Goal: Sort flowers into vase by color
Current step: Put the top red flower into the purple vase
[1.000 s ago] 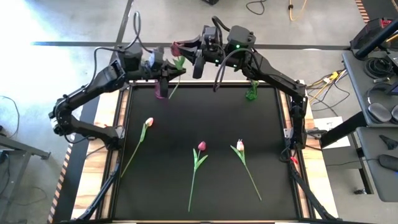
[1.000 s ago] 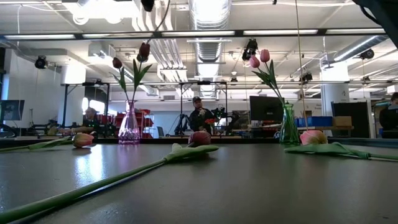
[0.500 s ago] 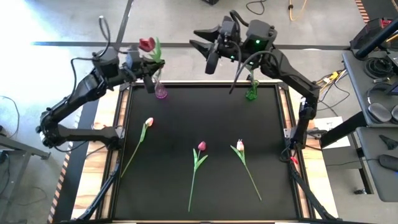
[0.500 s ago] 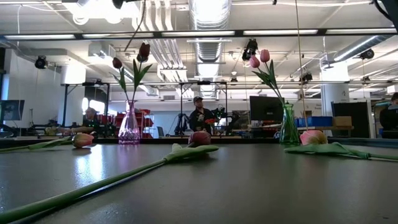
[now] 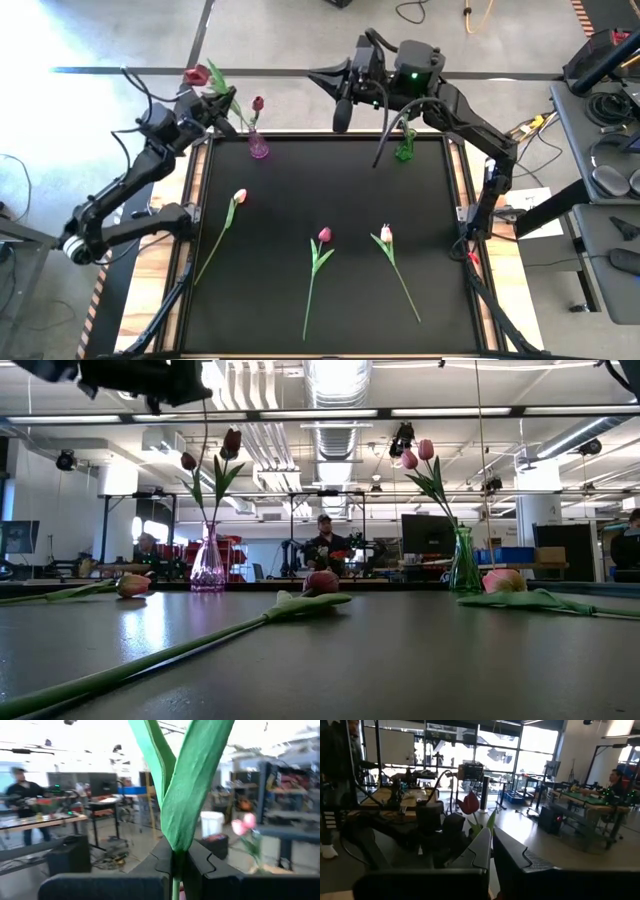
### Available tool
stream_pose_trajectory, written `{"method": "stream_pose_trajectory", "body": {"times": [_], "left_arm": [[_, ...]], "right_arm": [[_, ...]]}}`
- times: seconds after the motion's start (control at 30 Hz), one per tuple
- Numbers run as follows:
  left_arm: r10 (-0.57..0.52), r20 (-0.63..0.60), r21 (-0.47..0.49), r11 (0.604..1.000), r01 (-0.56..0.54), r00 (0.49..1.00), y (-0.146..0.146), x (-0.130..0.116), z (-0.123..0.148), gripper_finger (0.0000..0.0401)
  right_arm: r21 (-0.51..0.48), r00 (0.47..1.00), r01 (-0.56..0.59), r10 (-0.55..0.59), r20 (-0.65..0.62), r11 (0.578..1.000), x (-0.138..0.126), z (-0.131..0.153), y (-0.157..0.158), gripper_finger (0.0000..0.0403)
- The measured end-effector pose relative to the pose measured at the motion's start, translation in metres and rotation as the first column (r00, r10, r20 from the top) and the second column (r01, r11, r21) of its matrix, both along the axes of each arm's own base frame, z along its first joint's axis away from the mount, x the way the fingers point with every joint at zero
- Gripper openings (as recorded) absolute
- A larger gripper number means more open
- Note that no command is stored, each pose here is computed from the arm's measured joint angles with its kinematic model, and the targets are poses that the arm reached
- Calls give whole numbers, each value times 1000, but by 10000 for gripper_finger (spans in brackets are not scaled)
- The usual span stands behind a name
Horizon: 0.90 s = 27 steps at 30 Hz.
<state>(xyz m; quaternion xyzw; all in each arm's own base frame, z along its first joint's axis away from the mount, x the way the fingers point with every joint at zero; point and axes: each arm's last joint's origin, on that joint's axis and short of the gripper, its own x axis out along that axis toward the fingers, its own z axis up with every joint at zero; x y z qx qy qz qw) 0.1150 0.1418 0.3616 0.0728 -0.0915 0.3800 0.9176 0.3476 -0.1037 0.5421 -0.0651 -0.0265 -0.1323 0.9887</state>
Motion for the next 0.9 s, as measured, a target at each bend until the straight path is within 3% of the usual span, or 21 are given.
{"method": "stream_pose_trajectory", "body": {"times": [0.27, 0.47, 0.9], "left_arm": [[61, 84, -13, 998, -60, 995, 36, 3, -36, 0], [72, 47, -50, 996, -70, 996, 60, 15, -51, 0], [73, 35, -54, 996, -71, 997, 74, 24, -67, 0]], "right_arm": [[-38, 1000, 9, -9, 0, 999, 0, 1, 0, 11], [-52, 1000, 10, -10, -1, 999, 0, 1, 0, 11], [-67, 1000, 11, -11, -6, 998, 0, 1, 0, 11]]}}
